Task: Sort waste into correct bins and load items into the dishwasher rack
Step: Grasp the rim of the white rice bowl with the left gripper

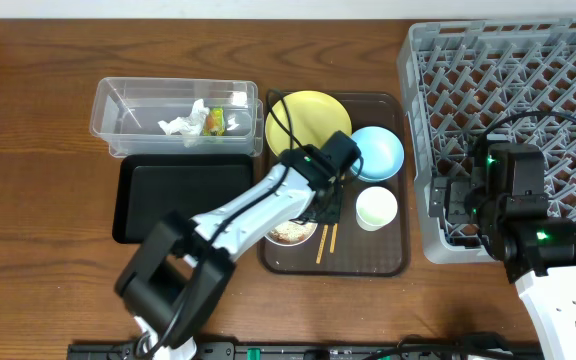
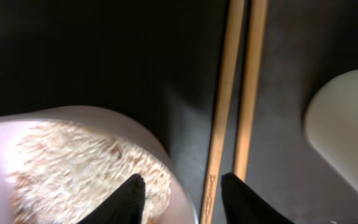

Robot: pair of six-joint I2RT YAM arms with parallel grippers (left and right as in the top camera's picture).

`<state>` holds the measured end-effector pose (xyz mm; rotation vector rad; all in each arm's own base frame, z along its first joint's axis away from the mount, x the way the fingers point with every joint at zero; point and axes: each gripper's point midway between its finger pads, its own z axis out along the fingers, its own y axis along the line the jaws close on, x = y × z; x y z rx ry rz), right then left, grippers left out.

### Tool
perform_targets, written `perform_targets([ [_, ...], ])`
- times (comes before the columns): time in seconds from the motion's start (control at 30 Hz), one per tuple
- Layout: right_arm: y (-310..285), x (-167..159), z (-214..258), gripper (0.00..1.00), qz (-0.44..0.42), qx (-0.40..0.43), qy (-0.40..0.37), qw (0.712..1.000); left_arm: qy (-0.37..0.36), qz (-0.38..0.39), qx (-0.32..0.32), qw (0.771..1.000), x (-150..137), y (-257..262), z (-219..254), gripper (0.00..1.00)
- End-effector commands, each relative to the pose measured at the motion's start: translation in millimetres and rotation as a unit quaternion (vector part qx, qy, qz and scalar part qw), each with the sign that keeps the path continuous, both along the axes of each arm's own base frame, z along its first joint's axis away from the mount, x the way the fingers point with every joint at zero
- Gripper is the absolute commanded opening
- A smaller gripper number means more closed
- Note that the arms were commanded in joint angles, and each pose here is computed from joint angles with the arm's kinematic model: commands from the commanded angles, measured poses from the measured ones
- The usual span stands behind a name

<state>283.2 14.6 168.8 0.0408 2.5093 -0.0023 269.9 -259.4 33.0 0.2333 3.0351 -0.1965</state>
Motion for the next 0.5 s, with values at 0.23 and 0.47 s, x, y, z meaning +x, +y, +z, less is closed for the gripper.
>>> perform_targets([
  [0.23, -5.4, 2.1, 8.0, 0.99, -0.007, -0.005, -0.008, 1.0, 0.012, 0.003, 0.017, 1.0, -4.7, 4.9, -12.3, 0.08],
  [0.47, -5.4, 1.8, 7.7, 0.99, -0.007, -0.005, -0.007, 1.0, -0.011, 0.003, 0.03, 0.999, -2.6, 15.3, 7.9, 0.06],
])
